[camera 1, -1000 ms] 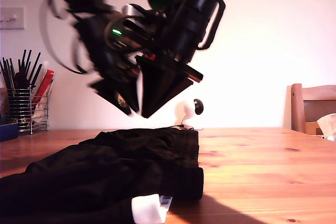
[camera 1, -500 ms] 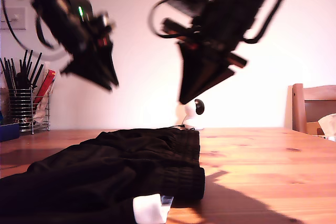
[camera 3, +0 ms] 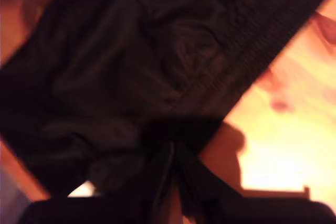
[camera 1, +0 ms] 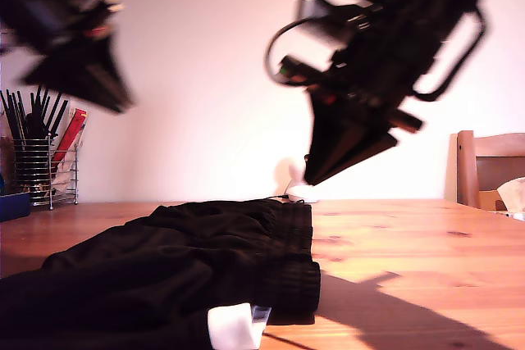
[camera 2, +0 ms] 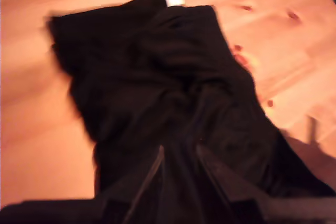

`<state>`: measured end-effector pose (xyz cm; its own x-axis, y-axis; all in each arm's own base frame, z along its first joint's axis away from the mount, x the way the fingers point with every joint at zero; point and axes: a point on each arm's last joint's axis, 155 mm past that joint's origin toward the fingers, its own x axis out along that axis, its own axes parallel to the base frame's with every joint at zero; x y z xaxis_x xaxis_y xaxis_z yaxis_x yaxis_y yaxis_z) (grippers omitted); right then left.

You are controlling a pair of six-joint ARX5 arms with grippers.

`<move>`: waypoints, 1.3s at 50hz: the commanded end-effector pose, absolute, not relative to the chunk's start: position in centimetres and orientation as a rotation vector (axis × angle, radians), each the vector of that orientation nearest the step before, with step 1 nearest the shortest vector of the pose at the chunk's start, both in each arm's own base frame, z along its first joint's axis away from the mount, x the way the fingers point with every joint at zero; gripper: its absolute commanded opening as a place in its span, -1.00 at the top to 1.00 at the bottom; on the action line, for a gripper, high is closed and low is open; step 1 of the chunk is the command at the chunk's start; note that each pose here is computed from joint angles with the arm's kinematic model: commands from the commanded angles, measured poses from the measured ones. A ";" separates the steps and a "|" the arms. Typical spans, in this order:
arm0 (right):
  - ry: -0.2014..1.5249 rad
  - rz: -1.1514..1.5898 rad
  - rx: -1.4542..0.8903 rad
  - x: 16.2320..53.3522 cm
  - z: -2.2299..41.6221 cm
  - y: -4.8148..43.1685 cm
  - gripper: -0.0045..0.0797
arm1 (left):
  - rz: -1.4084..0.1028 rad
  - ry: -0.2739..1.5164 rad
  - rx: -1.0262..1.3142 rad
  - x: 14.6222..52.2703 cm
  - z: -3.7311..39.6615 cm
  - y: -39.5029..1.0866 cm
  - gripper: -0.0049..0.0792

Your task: Fold the shorts in front of you. After folding it, place it to the left side.

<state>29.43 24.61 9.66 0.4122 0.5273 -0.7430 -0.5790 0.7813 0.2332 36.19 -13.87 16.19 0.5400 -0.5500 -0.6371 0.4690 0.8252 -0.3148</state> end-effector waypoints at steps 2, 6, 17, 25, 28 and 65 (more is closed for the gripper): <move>0.932 0.677 -0.010 28.6 9.1 23.6 0.90 | -0.570 0.818 -0.140 34.0 13.8 -12.8 0.49; 0.989 0.700 0.065 27.1 8.5 23.2 0.92 | -0.541 0.847 -0.171 32.2 12.3 -12.0 0.49; 1.142 0.865 0.299 23.4 9.5 24.9 0.92 | -0.502 1.055 -0.298 27.6 8.9 -11.6 0.48; 1.159 0.853 0.334 23.3 9.6 25.1 0.74 | -0.471 1.165 -0.345 25.6 7.7 -11.4 -0.03; 1.167 0.845 0.348 23.3 9.7 25.1 0.36 | -0.429 1.215 -0.376 25.0 7.1 -11.1 -0.35; 1.158 0.809 0.331 23.8 9.3 24.7 -0.11 | -0.309 1.518 -0.497 23.5 -0.1 -11.1 -0.66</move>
